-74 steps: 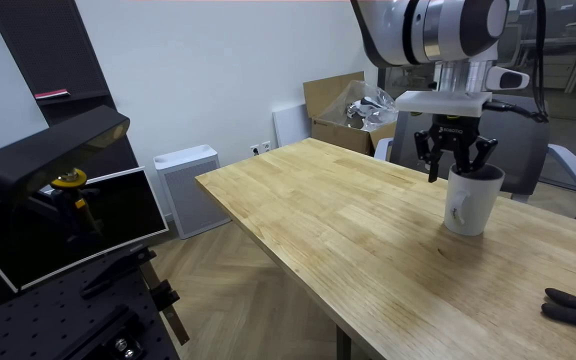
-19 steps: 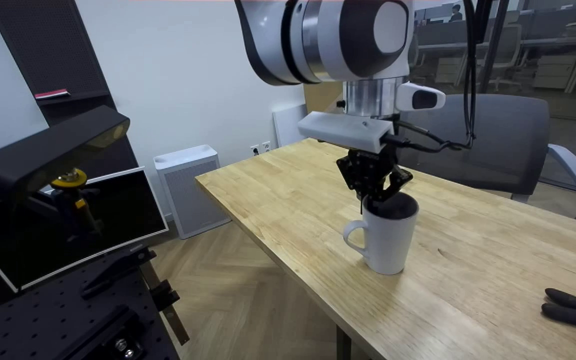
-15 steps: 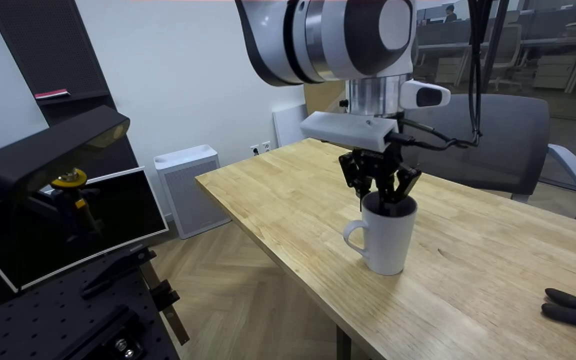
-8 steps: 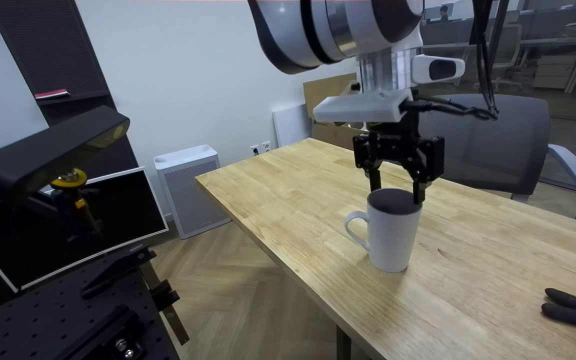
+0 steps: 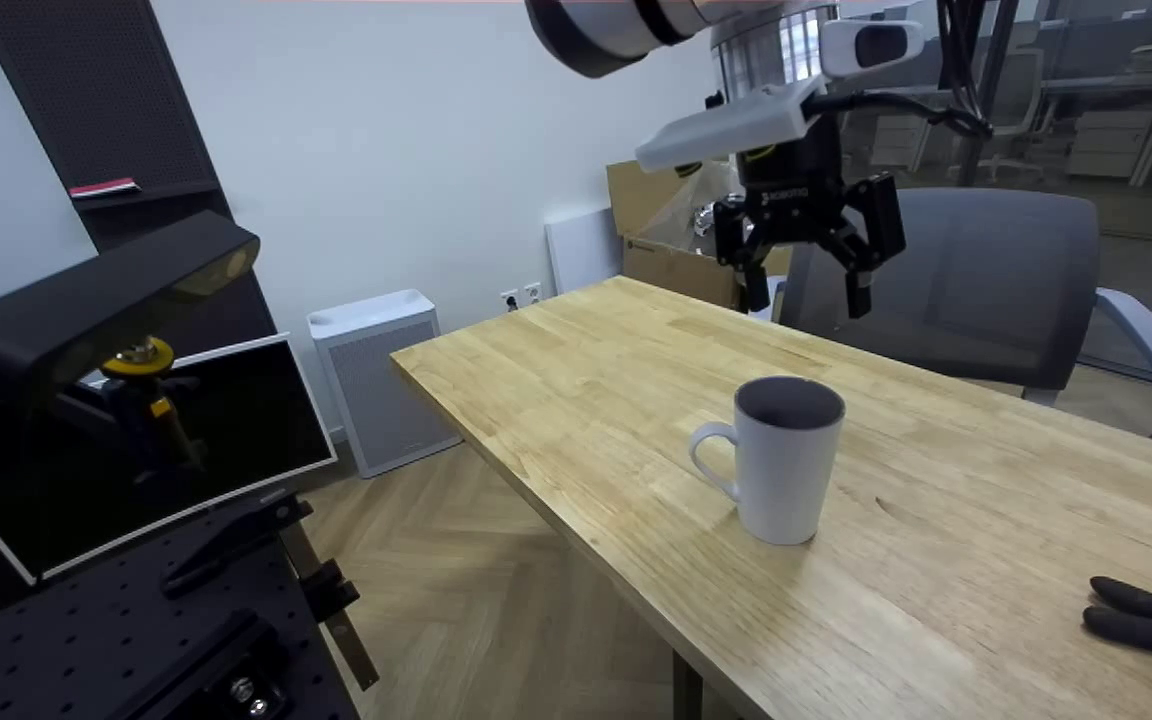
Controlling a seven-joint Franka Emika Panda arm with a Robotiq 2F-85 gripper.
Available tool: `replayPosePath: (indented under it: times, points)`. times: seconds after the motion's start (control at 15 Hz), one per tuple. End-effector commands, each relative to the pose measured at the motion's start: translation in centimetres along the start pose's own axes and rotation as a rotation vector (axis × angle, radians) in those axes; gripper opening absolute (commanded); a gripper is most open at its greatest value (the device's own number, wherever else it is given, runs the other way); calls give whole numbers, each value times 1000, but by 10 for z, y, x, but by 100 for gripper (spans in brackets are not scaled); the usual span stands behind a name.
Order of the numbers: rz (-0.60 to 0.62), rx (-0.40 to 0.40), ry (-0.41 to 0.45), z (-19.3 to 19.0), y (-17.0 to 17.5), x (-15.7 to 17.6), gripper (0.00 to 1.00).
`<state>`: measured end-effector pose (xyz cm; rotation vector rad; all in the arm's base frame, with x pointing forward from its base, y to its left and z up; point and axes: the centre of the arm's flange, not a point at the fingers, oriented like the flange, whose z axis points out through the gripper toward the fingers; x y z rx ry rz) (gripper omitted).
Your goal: Move the mug cup forward
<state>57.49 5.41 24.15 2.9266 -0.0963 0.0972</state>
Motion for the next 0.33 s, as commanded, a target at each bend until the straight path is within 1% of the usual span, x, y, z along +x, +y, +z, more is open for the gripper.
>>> replayPosePath:
  times: [0.0, 0.27]
  points:
    - [-2, -1, -4, -3, -1, 2, 100]
    - [-5, -2, -8, -5, -3, 3, 100]
